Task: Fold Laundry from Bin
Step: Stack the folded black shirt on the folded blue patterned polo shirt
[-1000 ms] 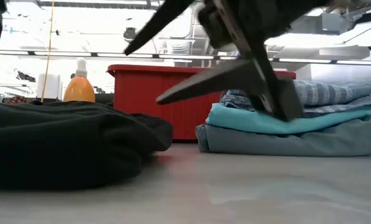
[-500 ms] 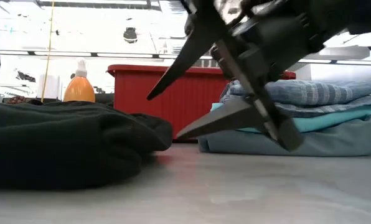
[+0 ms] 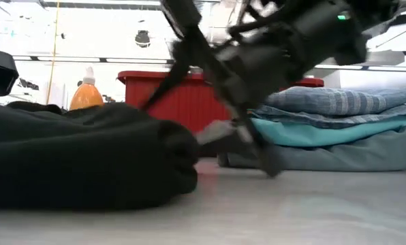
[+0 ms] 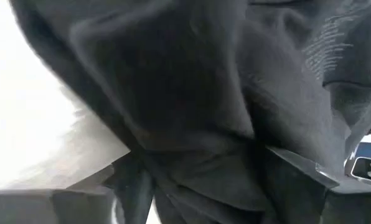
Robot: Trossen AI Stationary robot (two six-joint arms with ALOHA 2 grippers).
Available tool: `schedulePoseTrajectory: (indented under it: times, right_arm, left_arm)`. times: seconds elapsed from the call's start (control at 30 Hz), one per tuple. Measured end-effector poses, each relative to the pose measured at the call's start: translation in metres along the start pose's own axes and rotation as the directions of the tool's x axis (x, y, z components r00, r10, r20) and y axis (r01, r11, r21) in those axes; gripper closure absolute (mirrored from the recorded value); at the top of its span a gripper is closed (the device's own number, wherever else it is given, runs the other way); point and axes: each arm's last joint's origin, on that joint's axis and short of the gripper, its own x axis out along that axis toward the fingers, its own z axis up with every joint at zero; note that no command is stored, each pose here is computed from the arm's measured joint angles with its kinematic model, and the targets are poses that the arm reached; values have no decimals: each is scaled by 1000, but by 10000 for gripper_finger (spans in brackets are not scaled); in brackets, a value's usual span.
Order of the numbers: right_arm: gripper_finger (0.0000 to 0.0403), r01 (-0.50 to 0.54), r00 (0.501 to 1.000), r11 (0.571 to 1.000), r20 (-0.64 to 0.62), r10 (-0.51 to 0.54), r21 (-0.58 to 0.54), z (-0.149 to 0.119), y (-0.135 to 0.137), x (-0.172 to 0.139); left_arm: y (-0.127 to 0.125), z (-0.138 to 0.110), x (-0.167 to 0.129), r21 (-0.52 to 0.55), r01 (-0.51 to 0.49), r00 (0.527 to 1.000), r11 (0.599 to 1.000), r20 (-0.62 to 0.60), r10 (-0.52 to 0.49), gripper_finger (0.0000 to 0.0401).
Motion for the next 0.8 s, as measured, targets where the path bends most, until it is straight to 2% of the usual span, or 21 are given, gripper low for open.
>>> schedulePoseTrajectory:
  times: [0.1,0.17,0.27,0.37,0.4,0.47,0.6,0.8]
  right_arm:
    - [169,4,1000,999,22,-3,-36,-2,2,6]
    - [193,14,999,996,42,-10,-88,-1,5,6]
    - [256,26,997,984,74,-13,-175,2,11,0]
    - [337,43,994,965,105,-16,-260,6,16,-5]
    - [360,45,994,956,105,-15,-289,6,17,-6]
    - [369,46,994,935,109,-8,-351,11,23,-12]
    - [362,30,993,928,114,13,-371,25,47,-33]
    - [361,74,992,887,124,-20,-455,47,77,-82]
  left_arm:
    - [-1,0,1,-1,9,1000,1000,-17,-9,174]
    - [-2,-1,1,-5,14,1000,1000,-25,-14,211]
    - [-2,-1,2,1,17,999,1000,-28,-17,284]
    - [-5,-1,2,-3,50,999,999,-15,-51,368]
    - [-7,-1,2,-2,75,997,997,1,-75,380]
    - [-11,-1,2,10,125,992,992,31,-125,383]
    - [-29,5,4,38,256,963,966,78,-258,385]
    - [-62,28,4,143,445,869,884,171,-465,387]
